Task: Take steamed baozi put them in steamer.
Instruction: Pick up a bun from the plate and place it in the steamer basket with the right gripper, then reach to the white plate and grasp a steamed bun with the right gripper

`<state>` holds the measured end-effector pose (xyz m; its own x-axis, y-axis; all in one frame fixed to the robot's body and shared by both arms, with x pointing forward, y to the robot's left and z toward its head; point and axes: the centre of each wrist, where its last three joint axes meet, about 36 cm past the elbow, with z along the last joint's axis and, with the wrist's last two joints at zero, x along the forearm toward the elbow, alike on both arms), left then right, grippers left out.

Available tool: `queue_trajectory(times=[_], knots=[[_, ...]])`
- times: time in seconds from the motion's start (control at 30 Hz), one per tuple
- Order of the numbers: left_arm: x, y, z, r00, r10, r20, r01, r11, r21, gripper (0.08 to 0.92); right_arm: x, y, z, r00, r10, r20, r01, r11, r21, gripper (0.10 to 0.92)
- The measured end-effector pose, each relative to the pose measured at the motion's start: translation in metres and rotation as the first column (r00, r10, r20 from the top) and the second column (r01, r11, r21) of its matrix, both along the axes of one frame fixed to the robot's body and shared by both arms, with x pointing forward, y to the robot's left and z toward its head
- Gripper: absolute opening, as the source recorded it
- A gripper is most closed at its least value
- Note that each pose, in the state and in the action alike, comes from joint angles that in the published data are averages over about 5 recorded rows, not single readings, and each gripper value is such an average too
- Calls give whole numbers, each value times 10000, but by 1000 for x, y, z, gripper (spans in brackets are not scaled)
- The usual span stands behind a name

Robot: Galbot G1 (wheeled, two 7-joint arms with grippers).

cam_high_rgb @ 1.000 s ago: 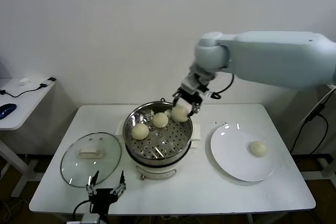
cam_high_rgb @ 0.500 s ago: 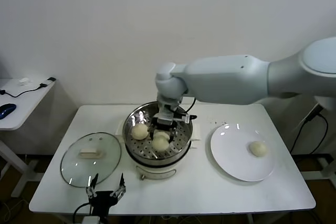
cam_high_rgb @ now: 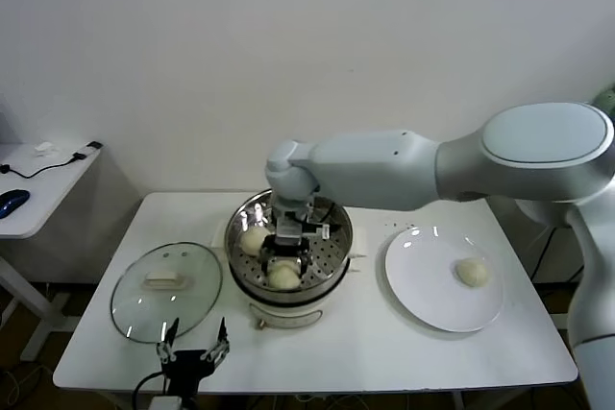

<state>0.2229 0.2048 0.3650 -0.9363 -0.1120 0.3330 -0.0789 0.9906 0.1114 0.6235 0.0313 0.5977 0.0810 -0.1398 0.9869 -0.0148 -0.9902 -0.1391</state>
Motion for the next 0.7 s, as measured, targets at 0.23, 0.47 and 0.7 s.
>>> queue_trajectory(times=[0.23, 0.47, 0.7], knots=[[-2, -1, -1, 10000, -10, -17, 10, 10000, -8, 823, 7, -10, 18, 9999, -123, -108, 126, 9995, 278, 822], [-3, -1, 2, 10000, -19, 44, 19, 10000, 17, 823, 32, -64, 65, 9879, -1549, -90, 1552, 9867, 485, 823], [-2, 0, 3, 9999, -19, 103, 18, 10000, 34, 823, 62, -185, 113, 8784, -4771, 292, 4761, 8787, 334, 823]])
